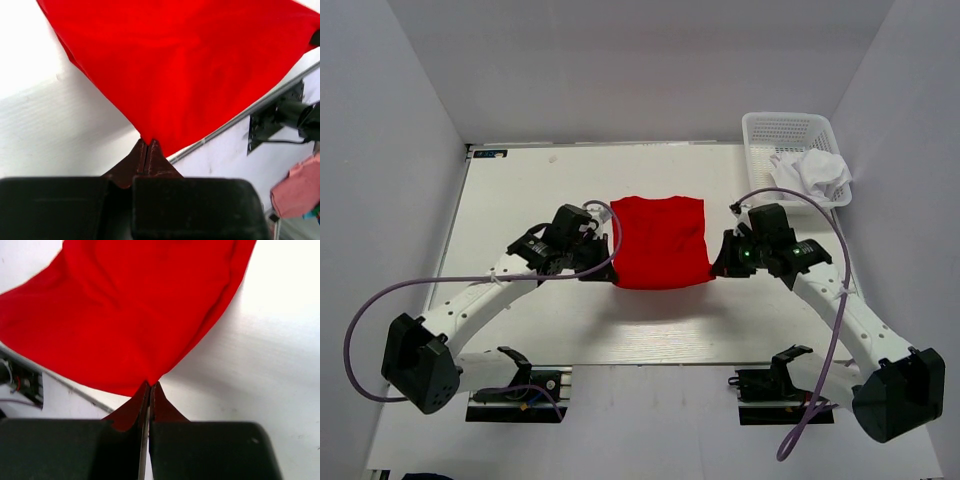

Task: Fold and stack the t-shirts

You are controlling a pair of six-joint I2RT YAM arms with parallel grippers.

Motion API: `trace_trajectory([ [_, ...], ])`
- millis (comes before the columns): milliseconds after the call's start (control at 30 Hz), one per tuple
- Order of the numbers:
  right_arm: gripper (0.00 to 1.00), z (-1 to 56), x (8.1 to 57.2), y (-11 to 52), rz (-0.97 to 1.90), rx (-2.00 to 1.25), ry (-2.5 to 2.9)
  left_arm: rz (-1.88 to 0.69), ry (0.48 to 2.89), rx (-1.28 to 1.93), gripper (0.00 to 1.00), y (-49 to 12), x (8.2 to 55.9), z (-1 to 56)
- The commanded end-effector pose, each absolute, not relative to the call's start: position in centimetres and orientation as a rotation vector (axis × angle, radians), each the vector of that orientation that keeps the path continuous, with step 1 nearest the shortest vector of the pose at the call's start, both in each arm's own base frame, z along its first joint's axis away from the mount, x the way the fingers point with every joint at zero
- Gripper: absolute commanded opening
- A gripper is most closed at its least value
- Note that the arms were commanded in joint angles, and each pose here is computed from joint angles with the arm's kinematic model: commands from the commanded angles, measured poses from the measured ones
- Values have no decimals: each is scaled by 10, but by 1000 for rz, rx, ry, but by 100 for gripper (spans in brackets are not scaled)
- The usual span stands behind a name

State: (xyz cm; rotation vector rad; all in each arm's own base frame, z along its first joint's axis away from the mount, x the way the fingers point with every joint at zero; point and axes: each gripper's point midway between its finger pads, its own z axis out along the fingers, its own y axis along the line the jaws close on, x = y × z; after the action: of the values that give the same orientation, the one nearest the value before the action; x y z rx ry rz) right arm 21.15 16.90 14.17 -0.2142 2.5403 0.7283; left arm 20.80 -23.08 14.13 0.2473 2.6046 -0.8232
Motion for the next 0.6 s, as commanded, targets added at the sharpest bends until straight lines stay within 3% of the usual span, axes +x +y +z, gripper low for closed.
trace_trajectory([
  [0,0,174,244,170,684,-163,2401,-798,2432,204,0,-229,234,180],
  [233,0,198,299,159,567,87,2270,-656,2326,-7,0,-224,289,198],
  [567,0,200,351,162,496,143,2298,-480,2285,-125,0,-222,345,199],
])
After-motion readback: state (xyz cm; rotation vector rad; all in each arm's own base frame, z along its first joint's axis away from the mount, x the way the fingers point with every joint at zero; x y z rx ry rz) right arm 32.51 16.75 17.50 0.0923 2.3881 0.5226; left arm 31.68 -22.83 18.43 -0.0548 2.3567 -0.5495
